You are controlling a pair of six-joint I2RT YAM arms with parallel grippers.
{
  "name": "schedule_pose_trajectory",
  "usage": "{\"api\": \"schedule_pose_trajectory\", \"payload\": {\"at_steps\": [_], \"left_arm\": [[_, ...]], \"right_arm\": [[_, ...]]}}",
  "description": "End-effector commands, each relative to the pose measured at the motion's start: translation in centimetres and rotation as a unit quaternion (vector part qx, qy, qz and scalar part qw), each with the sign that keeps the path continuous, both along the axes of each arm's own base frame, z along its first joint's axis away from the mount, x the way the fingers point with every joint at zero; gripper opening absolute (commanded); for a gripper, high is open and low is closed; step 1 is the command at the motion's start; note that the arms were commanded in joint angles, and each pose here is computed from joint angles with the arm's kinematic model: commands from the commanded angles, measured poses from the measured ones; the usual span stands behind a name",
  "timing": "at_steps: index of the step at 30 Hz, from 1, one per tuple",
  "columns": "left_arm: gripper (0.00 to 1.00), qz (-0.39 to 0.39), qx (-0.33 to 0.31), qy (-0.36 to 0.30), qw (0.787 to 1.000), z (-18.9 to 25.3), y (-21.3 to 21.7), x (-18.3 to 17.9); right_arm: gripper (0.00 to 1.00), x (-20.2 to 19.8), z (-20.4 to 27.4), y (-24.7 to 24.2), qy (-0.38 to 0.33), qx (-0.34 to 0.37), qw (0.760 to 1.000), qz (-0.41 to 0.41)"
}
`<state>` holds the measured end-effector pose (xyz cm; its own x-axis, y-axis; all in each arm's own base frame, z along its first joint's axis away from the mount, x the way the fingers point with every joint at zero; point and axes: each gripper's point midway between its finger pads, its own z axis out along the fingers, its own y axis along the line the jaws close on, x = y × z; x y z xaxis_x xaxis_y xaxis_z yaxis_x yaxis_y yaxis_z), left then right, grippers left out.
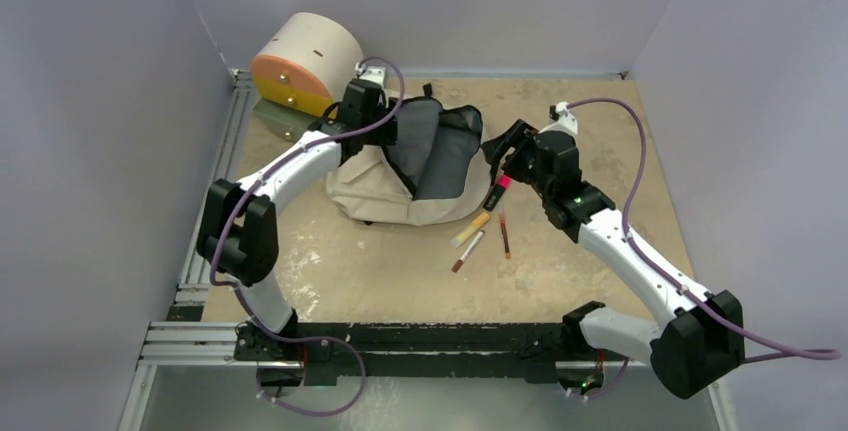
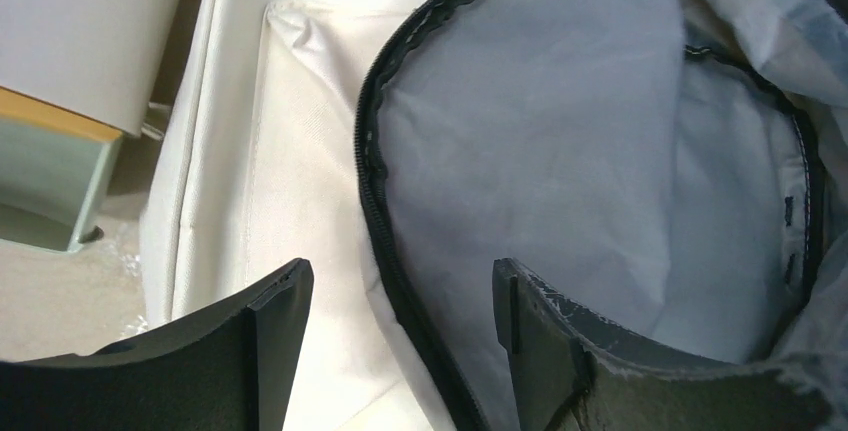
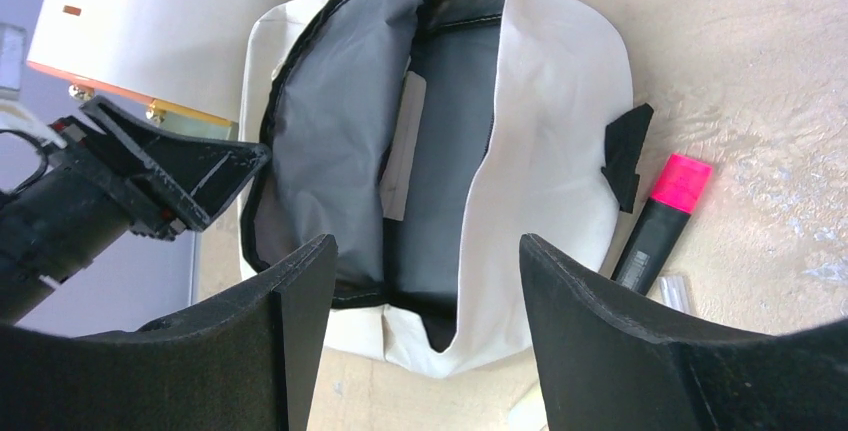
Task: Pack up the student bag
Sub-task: Adjust the student bag at the center of the board.
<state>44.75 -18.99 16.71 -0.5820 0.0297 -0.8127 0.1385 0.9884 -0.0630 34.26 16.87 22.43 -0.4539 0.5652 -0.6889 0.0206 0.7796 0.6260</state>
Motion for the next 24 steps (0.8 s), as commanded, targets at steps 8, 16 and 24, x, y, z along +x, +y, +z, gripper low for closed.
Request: {"api": "schedule_pose_trajectory", "payload": {"at_steps": [8,16,24], "left_arm": [[0.65,-0.034,-0.133,0.076,0.988,-1.4,-2.7,0.3],[0.34,-0.062,-0.164,0.085,0.981,-1.2,-3.7,0.1],[0.13,-0.135,-0.187,0.006,0.973,3.9,-5.2,-0.7]], "right_arm": [[0.69,0.3,1.2,-0.5,-0.013,-0.004,1.0,-0.015],[0.69,0.4,2.5,-0.9,-0.027,-0.005,0.999,-0.023],[0.69,-0.5,1.9,-1.5,-0.024,-0.008,0.999,-0.027]]}}
